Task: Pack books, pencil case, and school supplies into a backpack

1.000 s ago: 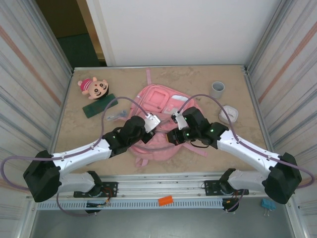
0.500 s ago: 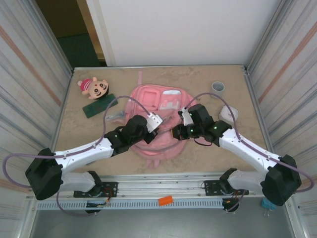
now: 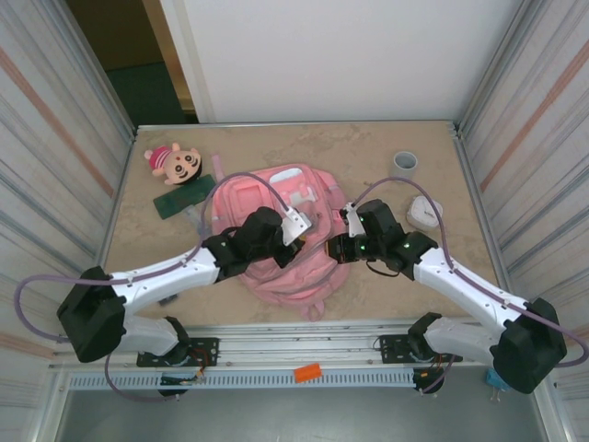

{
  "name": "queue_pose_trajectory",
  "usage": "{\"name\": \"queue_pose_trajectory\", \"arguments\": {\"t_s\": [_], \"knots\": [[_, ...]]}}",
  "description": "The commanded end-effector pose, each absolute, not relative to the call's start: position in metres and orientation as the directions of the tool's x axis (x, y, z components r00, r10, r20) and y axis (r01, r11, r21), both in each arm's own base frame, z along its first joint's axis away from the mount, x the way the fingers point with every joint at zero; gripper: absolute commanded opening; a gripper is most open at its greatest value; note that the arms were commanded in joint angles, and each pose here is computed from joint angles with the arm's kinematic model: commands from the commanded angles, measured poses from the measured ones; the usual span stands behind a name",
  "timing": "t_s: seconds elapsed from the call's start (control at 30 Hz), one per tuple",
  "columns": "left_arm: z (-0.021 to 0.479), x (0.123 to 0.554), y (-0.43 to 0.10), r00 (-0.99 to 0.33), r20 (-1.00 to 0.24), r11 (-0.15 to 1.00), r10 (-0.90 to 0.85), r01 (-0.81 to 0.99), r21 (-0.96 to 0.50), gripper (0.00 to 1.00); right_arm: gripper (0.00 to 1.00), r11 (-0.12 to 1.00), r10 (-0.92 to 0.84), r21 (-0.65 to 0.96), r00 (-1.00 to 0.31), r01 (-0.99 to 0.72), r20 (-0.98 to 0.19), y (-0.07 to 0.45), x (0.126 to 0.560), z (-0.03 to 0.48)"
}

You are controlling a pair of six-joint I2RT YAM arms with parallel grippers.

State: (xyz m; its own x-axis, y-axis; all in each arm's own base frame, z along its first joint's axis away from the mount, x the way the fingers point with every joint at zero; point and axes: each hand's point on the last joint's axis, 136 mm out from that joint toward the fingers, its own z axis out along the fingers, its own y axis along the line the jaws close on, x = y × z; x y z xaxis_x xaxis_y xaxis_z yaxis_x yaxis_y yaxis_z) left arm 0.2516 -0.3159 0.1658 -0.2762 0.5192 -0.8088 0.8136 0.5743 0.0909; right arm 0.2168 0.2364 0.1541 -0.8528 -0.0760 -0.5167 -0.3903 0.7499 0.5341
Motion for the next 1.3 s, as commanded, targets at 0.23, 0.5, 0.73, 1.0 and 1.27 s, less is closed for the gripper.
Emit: {"name": "queue_pose_trajectory", "arguments": {"t_s": [0.23, 0.5, 0.73, 1.0, 1.27], "knots": [[0.244, 0.303, -0.333, -0.230, -0.930, 0.713, 0.286, 0.699, 0.046, 0.00, 0.00, 0.502, -0.244, 0.622, -0.789, -0.600, -0.564, 0.283, 0.173, 0.191], [0.244, 0.285, -0.334, -0.161, -0.937, 0.633, 0.310, 0.771, 0.077, 0.00, 0.42, 0.597, -0.107, 0.623, -0.820, -0.505, -0.562, 0.262, 0.198, 0.192], [0.246, 0.247, -0.331, 0.033, -0.944, 0.408, 0.329, 0.896, 0.174, 0.00, 0.61, 0.597, 0.228, 0.755, -0.844, -0.272, -0.485, 0.209, 0.230, 0.191], [0.248, 0.225, -0.329, 0.154, -0.934, 0.265, 0.321, 0.933, 0.245, 0.00, 0.67, 0.484, 0.285, 0.847, -0.875, -0.222, -0.392, 0.225, 0.243, 0.191], [0.237, 0.230, -0.330, 0.159, -0.921, 0.265, 0.355, 0.928, 0.262, 0.00, 0.44, 0.436, 0.250, 0.865, -0.890, -0.249, -0.382, 0.265, 0.255, 0.192]]}}
